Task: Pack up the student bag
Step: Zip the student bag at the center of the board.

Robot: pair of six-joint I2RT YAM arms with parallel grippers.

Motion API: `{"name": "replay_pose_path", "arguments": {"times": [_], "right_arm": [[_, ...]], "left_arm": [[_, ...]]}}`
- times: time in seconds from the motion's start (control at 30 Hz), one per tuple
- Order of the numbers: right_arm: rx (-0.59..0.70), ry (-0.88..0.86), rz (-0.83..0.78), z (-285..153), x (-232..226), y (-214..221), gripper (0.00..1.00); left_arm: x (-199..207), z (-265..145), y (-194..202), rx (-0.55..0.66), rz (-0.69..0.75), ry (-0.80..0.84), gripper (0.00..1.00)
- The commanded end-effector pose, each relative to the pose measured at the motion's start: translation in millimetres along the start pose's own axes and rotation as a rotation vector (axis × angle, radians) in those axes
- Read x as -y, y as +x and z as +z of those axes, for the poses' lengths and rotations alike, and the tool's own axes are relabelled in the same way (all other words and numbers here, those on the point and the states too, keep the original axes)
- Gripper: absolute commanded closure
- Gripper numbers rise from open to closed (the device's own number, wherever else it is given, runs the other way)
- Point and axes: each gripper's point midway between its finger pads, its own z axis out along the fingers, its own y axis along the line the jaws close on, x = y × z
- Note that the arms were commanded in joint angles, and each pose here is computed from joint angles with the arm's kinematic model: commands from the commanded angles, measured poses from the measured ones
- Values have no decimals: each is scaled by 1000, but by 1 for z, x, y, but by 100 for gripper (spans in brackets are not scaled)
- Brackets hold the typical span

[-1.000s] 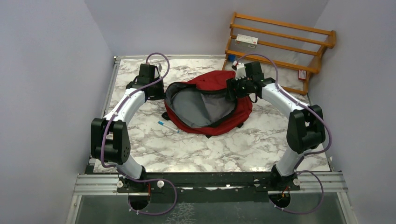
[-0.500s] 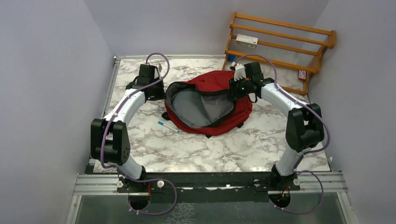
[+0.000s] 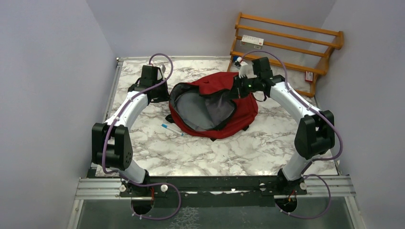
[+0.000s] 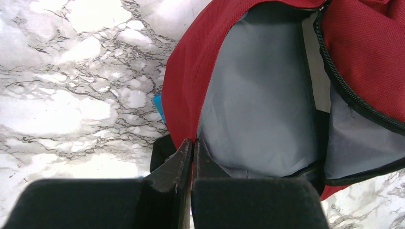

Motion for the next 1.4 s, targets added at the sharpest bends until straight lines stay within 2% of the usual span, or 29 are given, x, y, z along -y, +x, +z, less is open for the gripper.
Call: {"name": "replay_pose_path", "arguments": {"times": [0.0, 0.2, 0.4, 0.63, 0.8, 1.0, 1.17, 1.37], "right_arm": [[-75, -192, 72, 0, -55, 0, 96], [-146, -231, 46, 24, -95, 6, 88], [-201, -312, 2, 49, -138, 10, 64], [-196, -518, -43, 55, -183, 10, 50], [-155, -392, -73, 57, -168, 2, 48], [-160, -125, -62, 73, -121, 6, 49], [-154, -76, -42, 80, -109, 12, 49], [-103, -75, -22, 81, -110, 9, 49]], "left_arm": [[11, -12, -11, 39, 1, 48, 100], [11, -11, -12, 37, -1, 51, 100], [11, -12, -12, 39, 0, 48, 100], [10, -13, -12, 43, 3, 45, 100], [10, -13, -10, 40, 1, 44, 100], [10, -15, -10, 40, 0, 43, 100], [7, -11, -1, 14, -5, 40, 100], [-6, -6, 15, -16, -12, -15, 81]]}}
